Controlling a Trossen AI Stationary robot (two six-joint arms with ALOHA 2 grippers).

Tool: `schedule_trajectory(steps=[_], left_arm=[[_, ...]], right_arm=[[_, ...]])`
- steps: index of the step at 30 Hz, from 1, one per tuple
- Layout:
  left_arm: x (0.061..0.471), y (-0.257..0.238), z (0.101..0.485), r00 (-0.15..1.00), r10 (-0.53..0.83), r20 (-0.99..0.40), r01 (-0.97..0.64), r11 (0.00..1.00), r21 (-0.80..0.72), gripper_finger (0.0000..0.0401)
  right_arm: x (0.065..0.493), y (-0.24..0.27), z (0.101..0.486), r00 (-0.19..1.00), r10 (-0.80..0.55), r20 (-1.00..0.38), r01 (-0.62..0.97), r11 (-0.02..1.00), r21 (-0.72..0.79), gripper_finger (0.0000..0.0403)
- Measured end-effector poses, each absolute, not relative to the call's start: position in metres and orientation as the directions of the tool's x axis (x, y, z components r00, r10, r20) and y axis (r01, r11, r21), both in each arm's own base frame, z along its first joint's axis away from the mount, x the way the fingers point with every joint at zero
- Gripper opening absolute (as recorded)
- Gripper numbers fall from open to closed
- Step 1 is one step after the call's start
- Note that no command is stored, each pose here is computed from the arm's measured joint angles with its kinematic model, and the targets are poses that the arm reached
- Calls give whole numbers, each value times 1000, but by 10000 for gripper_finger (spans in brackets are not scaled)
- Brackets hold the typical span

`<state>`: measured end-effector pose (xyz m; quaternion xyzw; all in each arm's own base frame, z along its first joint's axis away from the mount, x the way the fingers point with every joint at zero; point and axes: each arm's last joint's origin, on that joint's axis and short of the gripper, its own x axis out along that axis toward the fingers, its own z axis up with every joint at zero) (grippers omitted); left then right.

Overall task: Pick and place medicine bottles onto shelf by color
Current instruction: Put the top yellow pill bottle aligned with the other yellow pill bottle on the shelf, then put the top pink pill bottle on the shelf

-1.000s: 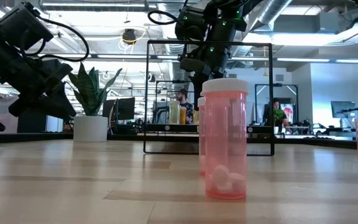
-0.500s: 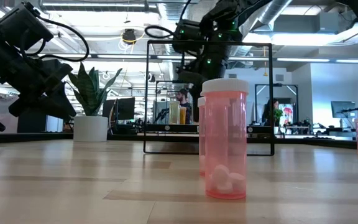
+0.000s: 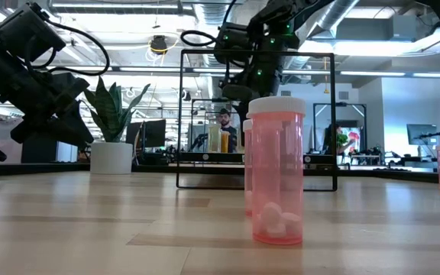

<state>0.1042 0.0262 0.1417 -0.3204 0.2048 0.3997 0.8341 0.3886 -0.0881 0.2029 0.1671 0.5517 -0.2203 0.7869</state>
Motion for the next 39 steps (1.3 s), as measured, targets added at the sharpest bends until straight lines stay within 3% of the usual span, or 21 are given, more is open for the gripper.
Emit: schedule_trajectory(steps=[7,16,27,33,39], left_arm=[[104,26,142,596,536,-598,-798,475,-370,91],[104,26,142,596,536,-598,-798,475,-371,91],[104,26,142,596,536,-598,-798,475,-370,91],[104,26,142,598,534,-598,-797,476,-372,91],[104,26,142,597,534,-598,-797,476,-372,91]], right_arm=[[387,-88,202,278,-151,-948,537,843,23,168],[382,-87,202,229,-134,-964,581,813,25,226],[362,-79,238,145,-115,-983,650,760,7,239],[331,-74,267,58,-115,-992,731,682,-36,239],[289,-65,300,-38,-127,-991,847,522,-99,239]])
